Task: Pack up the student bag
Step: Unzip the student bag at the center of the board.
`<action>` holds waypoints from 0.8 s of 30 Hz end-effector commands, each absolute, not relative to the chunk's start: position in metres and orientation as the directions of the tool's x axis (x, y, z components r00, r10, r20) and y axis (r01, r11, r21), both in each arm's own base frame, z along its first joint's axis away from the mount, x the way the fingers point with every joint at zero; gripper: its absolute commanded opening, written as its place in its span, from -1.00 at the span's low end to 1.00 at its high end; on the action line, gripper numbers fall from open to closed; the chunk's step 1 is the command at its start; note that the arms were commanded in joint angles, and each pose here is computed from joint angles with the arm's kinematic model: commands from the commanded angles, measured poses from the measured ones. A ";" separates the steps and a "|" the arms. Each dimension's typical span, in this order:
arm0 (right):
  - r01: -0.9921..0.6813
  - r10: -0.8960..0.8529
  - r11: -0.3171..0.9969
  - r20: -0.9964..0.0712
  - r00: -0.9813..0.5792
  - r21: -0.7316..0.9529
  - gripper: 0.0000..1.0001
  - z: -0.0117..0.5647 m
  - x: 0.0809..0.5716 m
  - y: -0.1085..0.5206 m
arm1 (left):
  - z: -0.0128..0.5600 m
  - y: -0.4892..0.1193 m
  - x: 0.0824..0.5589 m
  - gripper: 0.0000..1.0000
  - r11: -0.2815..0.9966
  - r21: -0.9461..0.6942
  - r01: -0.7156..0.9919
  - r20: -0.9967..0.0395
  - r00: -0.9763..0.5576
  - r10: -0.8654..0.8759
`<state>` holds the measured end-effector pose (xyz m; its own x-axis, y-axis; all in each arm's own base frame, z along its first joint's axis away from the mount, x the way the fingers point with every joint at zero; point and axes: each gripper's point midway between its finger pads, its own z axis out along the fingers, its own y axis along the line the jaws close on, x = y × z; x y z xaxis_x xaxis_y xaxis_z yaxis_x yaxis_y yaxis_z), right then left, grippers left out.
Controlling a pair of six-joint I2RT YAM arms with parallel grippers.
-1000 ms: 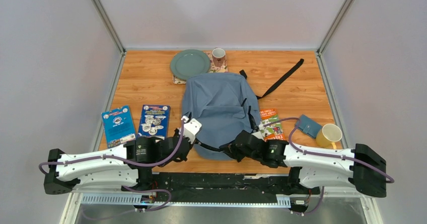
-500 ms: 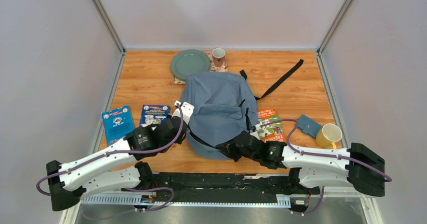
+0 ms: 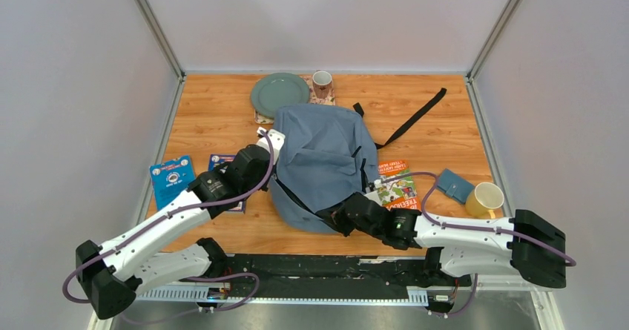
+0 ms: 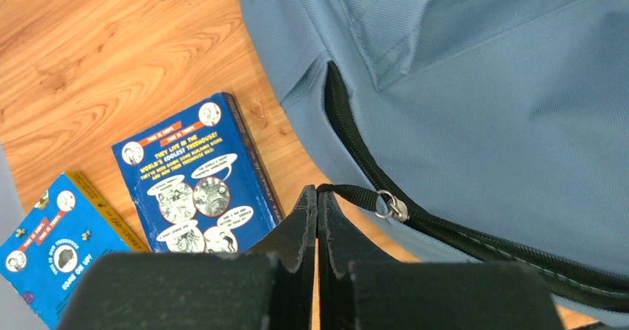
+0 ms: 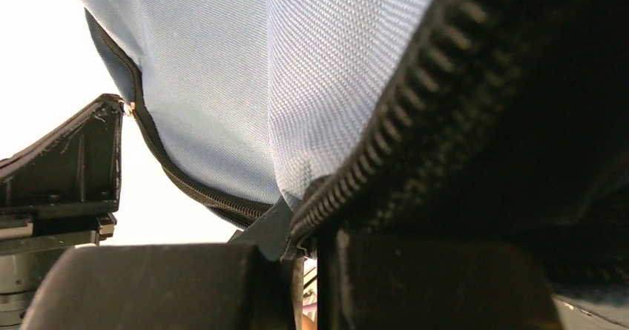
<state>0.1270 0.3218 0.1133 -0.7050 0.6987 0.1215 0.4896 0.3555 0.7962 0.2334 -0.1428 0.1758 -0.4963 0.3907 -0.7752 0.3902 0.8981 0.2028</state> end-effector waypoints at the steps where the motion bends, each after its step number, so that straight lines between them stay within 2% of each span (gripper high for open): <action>1: 0.459 0.636 0.584 -0.025 -0.772 0.670 -1.00 0.059 0.104 0.290 | 0.234 -0.121 0.279 -1.00 0.948 0.242 0.206 -0.878 -0.370 0.305; 10: 0.447 0.623 0.605 -0.043 -0.781 0.659 -1.00 0.054 0.102 0.287 | 0.232 -0.103 0.297 -1.00 0.956 0.254 0.145 -0.869 -0.399 0.291; 20: 0.430 0.609 0.612 -0.049 -0.792 0.664 -1.00 0.055 0.103 0.294 | 0.228 -0.125 0.314 -1.00 0.958 0.165 0.236 -0.873 -0.417 0.254; 24: 0.409 0.607 0.582 -0.041 -0.794 0.703 -1.00 0.068 0.109 0.310 | 0.217 -0.130 0.306 -1.00 0.957 0.126 0.260 -0.847 -0.475 0.240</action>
